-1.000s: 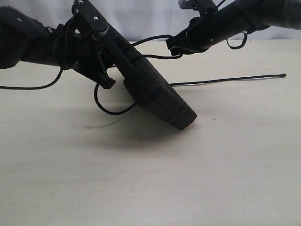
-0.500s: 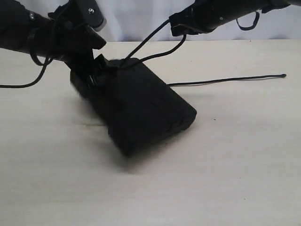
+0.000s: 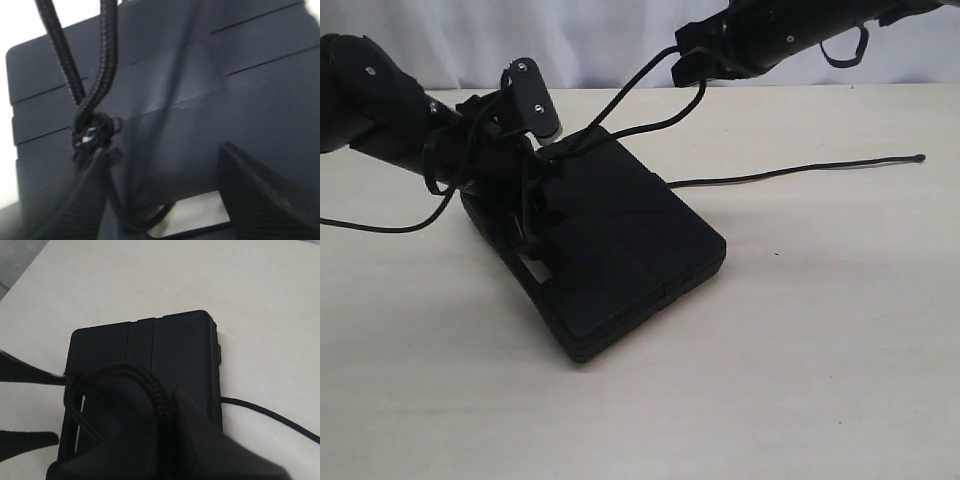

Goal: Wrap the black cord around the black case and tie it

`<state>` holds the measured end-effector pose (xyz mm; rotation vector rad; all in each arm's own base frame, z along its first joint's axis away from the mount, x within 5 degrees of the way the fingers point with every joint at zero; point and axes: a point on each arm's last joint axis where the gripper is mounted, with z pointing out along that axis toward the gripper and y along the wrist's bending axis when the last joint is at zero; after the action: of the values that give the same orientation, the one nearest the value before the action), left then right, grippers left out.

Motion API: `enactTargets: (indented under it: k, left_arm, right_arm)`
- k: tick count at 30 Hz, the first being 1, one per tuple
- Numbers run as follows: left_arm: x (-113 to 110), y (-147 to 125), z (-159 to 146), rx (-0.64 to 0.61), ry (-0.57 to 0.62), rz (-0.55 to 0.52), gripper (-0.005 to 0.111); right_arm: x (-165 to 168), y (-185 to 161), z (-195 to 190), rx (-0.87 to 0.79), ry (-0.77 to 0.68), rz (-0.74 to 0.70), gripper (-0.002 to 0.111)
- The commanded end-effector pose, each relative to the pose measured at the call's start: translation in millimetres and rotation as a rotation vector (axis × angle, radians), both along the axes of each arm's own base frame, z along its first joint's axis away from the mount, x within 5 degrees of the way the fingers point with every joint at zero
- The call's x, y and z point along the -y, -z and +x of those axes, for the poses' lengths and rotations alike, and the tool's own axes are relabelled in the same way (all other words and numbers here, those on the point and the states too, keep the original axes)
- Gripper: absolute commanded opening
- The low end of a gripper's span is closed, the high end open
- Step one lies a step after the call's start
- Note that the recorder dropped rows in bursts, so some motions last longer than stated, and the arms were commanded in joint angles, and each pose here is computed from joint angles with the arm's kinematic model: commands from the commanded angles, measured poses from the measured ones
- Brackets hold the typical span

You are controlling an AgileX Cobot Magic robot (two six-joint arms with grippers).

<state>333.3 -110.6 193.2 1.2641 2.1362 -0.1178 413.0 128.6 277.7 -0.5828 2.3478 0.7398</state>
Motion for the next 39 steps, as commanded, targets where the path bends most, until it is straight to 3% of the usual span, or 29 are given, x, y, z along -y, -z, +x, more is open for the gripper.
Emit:
enactTargets:
  k: [1, 8, 12, 19, 31, 34, 39]
  left_arm:
    - [-3.7, 8.8, 10.7, 0.078, -0.031, 0.048, 0.061]
    - [-4.8, 17.7, 16.5, 0.112, -0.001, 0.1, 0.061]
    - [-4.0, 13.7, 20.3, 0.131, -0.047, 0.062, 0.06]
    - [5.5, 4.5, 24.3, 0.135, -0.014, -0.058, 0.06]
    - [-14.6, 17.7, 36.7, 0.089, -0.027, -0.304, 0.052]
    - [-15.4, 20.3, 36.7, 0.076, -0.02, -0.318, 0.044]
    - [-11.6, 27.3, 35.3, 0.041, 0.012, -0.351, 0.013]
  right_arm:
    - [-0.1, -5.3, -3.1, -0.001, -0.011, 0.007, 0.005]
    - [0.0, -5.5, -2.5, 0.006, -0.008, 0.006, 0.005]
    - [0.0, -5.5, -2.5, 0.006, -0.008, 0.006, 0.005]
    - [-0.7, -4.8, -4.8, -0.017, -0.025, 0.008, 0.005]
    - [-1.3, -4.2, -6.9, -0.047, -0.03, 0.016, 0.005]
    - [-1.2, -4.3, -6.6, -0.044, -0.027, 0.016, 0.005]
    - [-1.0, -4.5, -5.9, -0.067, 0.01, 0.034, 0.019]
